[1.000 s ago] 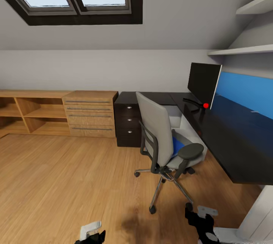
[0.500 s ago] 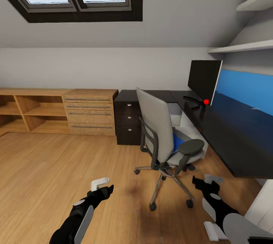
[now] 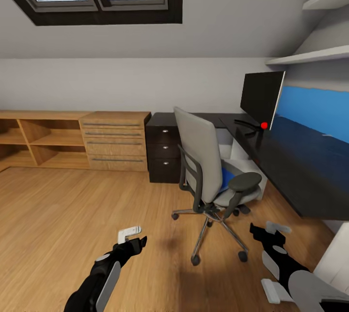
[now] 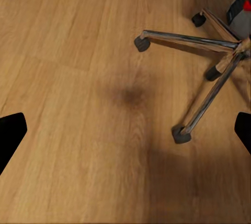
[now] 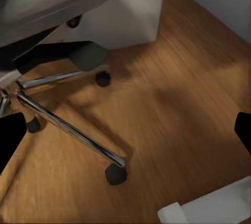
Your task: In the bedroom, organize the workspace by keeping the computer under the desk, ensuring the monitor is on the desk, placing the keyboard on the desk next to the monitor, placing the mouse on the desk next to the keyboard, moving the folder from the swivel chair onto the desk next to the mouse, stacking the notebook on top of the folder with the pen on top of the notebook, and positioning the swivel chair next to the desk.
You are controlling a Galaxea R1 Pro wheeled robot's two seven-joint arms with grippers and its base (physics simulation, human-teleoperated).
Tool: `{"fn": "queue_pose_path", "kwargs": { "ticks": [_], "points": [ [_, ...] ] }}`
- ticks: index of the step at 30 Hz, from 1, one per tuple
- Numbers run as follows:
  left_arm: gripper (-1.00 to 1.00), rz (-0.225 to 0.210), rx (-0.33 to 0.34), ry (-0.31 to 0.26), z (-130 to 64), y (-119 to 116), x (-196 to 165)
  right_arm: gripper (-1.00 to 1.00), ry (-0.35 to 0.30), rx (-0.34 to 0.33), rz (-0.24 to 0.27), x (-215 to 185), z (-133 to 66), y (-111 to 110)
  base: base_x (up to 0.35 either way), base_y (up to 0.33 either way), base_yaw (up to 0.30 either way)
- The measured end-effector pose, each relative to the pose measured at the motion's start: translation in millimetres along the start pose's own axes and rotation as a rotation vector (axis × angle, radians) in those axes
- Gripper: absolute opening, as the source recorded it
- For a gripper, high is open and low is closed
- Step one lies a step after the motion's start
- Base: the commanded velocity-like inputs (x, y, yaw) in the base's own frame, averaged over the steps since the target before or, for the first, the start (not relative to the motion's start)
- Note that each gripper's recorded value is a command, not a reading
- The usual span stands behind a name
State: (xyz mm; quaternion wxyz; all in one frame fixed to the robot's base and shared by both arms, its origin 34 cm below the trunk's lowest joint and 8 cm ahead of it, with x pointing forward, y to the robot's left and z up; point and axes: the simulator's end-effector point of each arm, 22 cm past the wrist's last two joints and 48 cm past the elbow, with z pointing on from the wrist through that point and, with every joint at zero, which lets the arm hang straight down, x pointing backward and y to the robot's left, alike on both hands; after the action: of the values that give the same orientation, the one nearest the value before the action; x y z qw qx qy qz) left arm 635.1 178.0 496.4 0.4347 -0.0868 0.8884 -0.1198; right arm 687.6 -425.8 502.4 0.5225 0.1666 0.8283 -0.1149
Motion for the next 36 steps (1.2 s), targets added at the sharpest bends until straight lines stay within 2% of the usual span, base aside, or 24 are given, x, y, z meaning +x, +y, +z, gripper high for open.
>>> {"fn": "queue_pose_path", "kwargs": {
  "ticks": [5,6,9,11,12,16,24,27,31,36],
  "points": [
    [1.00,0.005,0.059,-0.081,-5.8,-17,-28,1.00,-0.001,0.006,-0.001,10,3.3,-5,0.000,0.000,0.000],
    [1.00,0.007,0.082,-0.113,-13.1,-23,-37,1.00,-0.002,0.008,-0.002,11,4.2,-8,0.000,0.000,0.000],
    [1.00,0.008,0.104,-0.134,-25.5,-26,-34,1.00,-0.003,0.012,0.001,17,6.1,-11,0.000,0.000,0.000],
    [1.00,0.009,0.113,-0.129,-33.2,-26,-25,1.00,-0.003,0.018,0.012,21,7.5,-13,0.000,0.000,0.000],
    [1.00,0.016,0.131,-0.099,-45.7,-32,-11,1.00,-0.001,0.032,0.053,22,8.3,-17,0.000,0.000,0.000],
    [1.00,0.034,0.152,-0.074,-50.3,-38,7,1.00,-0.003,0.041,0.083,30,10.5,-20,0.000,0.000,0.000],
    [1.00,0.043,0.162,-0.062,-46.9,-37,28,1.00,-0.055,0.029,0.113,19,17.4,-13,0.000,0.000,0.000],
    [1.00,0.044,0.163,-0.064,-45.2,-35,33,1.00,-0.099,0.026,0.136,-14,25.4,-5,0.000,0.000,0.000],
    [1.00,0.045,0.164,-0.065,-42.1,-33,41,1.00,-0.089,0.041,0.161,-27,32.8,-5,0.000,0.000,0.000],
    [1.00,0.047,0.169,-0.084,-41.7,-32,43,1.00,-0.055,0.050,0.176,-20,38.4,-9,0.000,0.000,0.000]
  ]
}}
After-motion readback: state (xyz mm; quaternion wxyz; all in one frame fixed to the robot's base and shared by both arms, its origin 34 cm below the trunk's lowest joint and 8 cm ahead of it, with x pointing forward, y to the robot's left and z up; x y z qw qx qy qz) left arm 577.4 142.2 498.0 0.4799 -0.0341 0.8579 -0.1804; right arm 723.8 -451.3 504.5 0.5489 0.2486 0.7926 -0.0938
